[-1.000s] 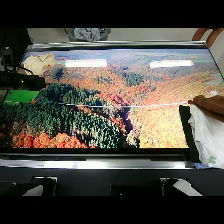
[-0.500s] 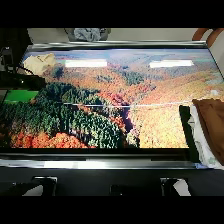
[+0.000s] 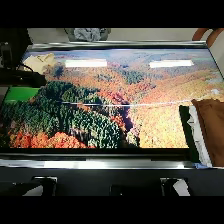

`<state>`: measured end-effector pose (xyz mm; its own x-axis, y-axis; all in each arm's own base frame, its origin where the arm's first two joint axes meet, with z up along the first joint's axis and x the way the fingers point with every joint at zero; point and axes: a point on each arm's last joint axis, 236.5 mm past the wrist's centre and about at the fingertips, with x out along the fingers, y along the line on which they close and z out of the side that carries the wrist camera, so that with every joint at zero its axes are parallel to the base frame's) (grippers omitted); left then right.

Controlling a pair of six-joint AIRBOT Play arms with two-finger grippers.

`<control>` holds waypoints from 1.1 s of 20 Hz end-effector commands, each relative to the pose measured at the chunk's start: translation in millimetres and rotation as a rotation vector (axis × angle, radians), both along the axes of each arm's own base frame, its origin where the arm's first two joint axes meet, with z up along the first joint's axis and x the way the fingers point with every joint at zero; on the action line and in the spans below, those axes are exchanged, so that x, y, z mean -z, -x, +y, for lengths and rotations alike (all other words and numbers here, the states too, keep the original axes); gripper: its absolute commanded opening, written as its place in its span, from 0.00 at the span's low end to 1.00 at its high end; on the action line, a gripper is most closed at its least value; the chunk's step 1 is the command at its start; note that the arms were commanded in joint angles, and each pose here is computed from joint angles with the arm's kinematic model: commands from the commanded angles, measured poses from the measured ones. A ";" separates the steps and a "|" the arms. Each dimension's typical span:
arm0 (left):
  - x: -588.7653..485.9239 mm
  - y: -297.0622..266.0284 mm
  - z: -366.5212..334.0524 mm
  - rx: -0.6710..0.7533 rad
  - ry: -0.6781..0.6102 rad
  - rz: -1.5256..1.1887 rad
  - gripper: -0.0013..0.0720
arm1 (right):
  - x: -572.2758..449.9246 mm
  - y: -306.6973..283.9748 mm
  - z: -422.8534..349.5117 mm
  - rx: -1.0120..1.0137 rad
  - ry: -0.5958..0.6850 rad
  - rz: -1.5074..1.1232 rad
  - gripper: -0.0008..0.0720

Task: Fold the shirts.

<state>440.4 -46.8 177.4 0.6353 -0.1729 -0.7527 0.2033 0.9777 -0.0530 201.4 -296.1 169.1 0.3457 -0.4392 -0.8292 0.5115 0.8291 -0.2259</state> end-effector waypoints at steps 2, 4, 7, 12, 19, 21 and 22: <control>-46.9 -31.2 41.6 -0.162 -0.261 -0.129 0.05 | -211.2 -144.9 53.2 -0.382 0.508 -0.486 0.93; -33.3 -49.4 32.0 -0.239 -0.177 -0.104 0.05 | -184.0 -214.8 164.8 -0.680 0.359 -0.482 0.93; 54.2 -18.3 16.6 -0.207 -0.210 0.247 0.56 | -39.4 -241.7 308.9 -0.996 0.047 -0.064 0.96; 143.0 56.8 0.5 -0.126 -0.189 0.526 0.98 | 113.3 -179.4 414.8 -1.167 -0.495 0.462 0.95; 157.0 59.9 -0.4 -0.156 -0.159 0.470 0.98 | 134.9 -197.4 410.3 -1.064 -0.385 0.440 0.95; 157.4 59.9 -0.4 -0.156 -0.159 0.471 0.98 | 134.9 -197.3 410.4 -1.064 -0.385 0.440 0.95; 157.4 59.9 -0.4 -0.156 -0.159 0.471 0.98 | 134.9 -197.4 410.3 -1.064 -0.385 0.440 0.95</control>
<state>381.4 -45.9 22.6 0.2298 0.0409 -0.9724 0.0465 0.9975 0.0530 400.2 111.2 37.5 0.0484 0.1965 -0.9793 -0.5290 0.8367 0.1417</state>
